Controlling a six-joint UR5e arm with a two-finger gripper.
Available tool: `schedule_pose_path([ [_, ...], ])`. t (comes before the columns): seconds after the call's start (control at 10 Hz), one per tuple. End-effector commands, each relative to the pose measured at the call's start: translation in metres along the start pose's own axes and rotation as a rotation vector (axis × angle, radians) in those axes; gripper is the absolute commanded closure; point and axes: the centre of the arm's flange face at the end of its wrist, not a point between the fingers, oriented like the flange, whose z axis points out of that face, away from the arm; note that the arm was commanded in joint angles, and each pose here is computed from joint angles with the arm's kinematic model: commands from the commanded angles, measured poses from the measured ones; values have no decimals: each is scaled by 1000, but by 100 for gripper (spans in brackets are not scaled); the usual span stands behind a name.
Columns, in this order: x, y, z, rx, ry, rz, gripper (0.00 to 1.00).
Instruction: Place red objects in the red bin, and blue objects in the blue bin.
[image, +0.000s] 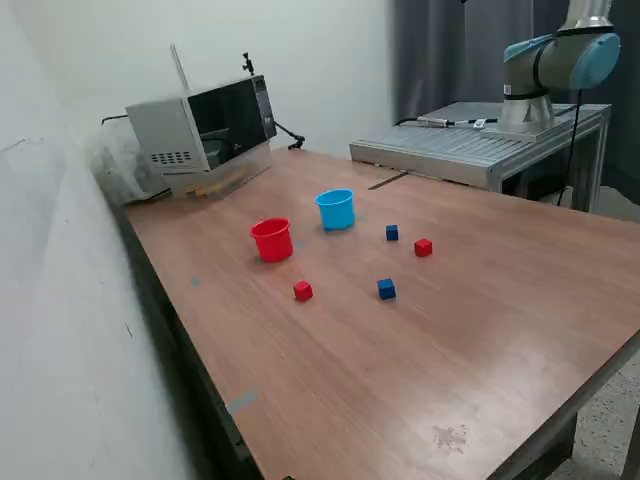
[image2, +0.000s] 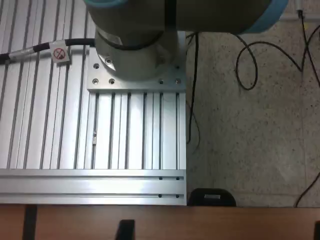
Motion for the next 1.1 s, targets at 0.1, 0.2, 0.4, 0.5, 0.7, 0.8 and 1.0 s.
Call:
schedule_pose_path([
  [0.1, 0, -1, -2, -5, 1, 0, 0],
  [0.2, 0, -1, -2, -6, 1, 0, 0],
  [0.4, 3, -1, -3, -17, -1, -3, 0],
  [0.5, 4, -2, -4, -22, 0, -2, 0],
  [0.7, 5, -3, -6, -28, 0, -9, 0],
  [0.8, 5, -2, -7, -36, 0, -9, 0],
  [1.0, 3, 9, -21, -130, -4, -4, 0],
])
